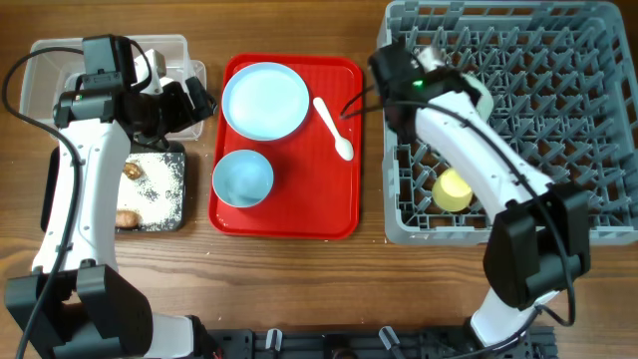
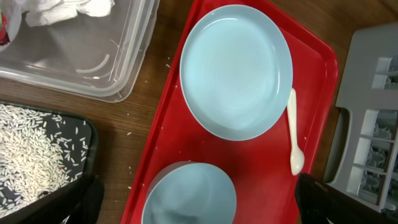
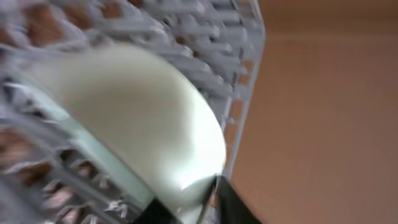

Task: Sort waste into correct bins and load items into the dishwasher rack
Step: 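Carry the green bowl into the dish rack with the right gripper, then reach the right gripper to the light-blue bowl and grasp its rim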

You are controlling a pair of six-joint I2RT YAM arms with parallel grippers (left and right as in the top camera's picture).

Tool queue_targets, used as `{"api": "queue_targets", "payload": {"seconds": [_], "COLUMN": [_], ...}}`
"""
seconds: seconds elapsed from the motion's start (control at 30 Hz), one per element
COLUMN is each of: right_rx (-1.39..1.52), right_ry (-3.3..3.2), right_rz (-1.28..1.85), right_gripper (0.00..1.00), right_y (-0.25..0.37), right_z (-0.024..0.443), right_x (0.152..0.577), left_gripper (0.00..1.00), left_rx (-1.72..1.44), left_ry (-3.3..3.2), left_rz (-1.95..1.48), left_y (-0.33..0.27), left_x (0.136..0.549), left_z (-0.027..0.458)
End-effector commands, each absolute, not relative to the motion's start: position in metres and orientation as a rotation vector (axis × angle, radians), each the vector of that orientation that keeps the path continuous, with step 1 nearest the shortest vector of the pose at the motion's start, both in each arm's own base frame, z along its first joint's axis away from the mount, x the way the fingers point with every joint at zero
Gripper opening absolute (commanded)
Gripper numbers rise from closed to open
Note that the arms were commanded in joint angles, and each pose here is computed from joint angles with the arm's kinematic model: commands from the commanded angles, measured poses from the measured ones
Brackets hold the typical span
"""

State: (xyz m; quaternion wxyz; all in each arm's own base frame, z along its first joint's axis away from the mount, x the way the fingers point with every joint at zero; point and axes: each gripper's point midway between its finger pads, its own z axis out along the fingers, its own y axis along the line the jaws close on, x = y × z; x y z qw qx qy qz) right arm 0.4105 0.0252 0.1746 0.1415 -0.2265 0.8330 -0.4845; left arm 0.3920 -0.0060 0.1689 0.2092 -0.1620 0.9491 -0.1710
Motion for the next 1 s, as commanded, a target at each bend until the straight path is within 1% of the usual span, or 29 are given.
{"api": "queue_targets", "payload": {"seconds": [0.0, 0.1, 0.13, 0.2, 0.27, 0.3, 0.33, 0.37, 0.4, 0.47, 0.53, 0.57, 0.6, 0.67, 0.73, 0.8, 0.87, 0.97], "right_rx": [-0.812, -0.83, -0.83, -0.821, -0.791, -0.781, -0.788, -0.78, -0.769, -0.834, -0.956, -0.892, -0.702, -0.483, -0.34, -0.275, -0.21, -0.261], "right_ry": [2.394, 2.381, 2.378, 2.374, 2.383, 2.399, 2.421, 2.447, 2.461, 2.456, 2.361, 2.349, 2.412, 2.542, 2.654, 2.748, 2.836, 2.907], "right_rz": [-1.362, -1.354, -1.351, -1.325, -1.209, -1.096, -0.951, -0.74, -0.563, -0.043, 0.579, 0.83, 0.984, 0.961, 0.921, 0.905, 0.833, 0.793], "right_gripper": [0.53, 0.68, 0.69, 0.75, 0.81, 0.85, 0.91, 1.0, 1.0, 1.0, 1.0, 1.0, 1.0, 0.97, 0.87, 0.69, 0.57, 0.54], "right_y": [0.053, 0.06, 0.061, 0.065, 0.076, 0.086, 0.102, 0.124, 0.145, 0.209, 0.284, 0.308, 0.322, 0.324, 0.325, 0.336, 0.346, 0.363], "right_z": [0.163, 0.163, 0.163, 0.167, 0.175, 0.178, 0.18, 0.182, 0.184, 0.186, 0.202, 0.213, 0.214, 0.183, 0.152, 0.119, 0.084, 0.051], "right_x": [0.406, 0.405, 0.405, 0.407, 0.412, 0.416, 0.419, 0.421, 0.422, 0.412, 0.383, 0.373, 0.377, 0.387, 0.386, 0.377, 0.369, 0.35], "left_gripper": [1.0, 1.0, 1.0, 1.0, 1.0, 1.0, 1.0, 1.0, 1.0, 1.0, 1.0, 1.0, 1.0, 1.0, 1.0, 1.0, 1.0, 1.0], "left_rx": [-0.435, -0.435, -0.435, -0.435, -0.435, -0.435, -0.435, -0.435, -0.435, -0.435, -0.435, -0.435, -0.435, -0.435, -0.435, -0.435, -0.435, -0.435], "left_ry": [2.603, 2.603, 2.603, 2.603, 2.603, 2.603, 2.604, 2.603, 2.603, 2.603, 2.604, 2.603, 2.603, 2.603, 2.603, 2.604, 2.603, 2.603], "left_rz": [-0.467, -0.467, -0.467, -0.468, -0.468, -0.467, -0.467, -0.467, -0.467, -0.467, -0.467, -0.467, -0.467, -0.467, -0.467, -0.468, -0.467, -0.467], "left_y": [-0.004, -0.004, -0.004, -0.004, -0.004, -0.004, -0.004, -0.004, -0.004, -0.004, -0.004, -0.004, -0.004, -0.004, -0.004, -0.004, -0.004, -0.004], "left_x": [0.395, 0.395, 0.395, 0.395, 0.395, 0.395, 0.395, 0.395, 0.395, 0.395, 0.395, 0.395, 0.395, 0.395, 0.395, 0.395, 0.395, 0.395], "left_z": [0.183, 0.183, 0.183, 0.183, 0.183, 0.183, 0.183, 0.183, 0.183, 0.183, 0.183, 0.183, 0.183, 0.183, 0.183, 0.183, 0.183, 0.183]}}
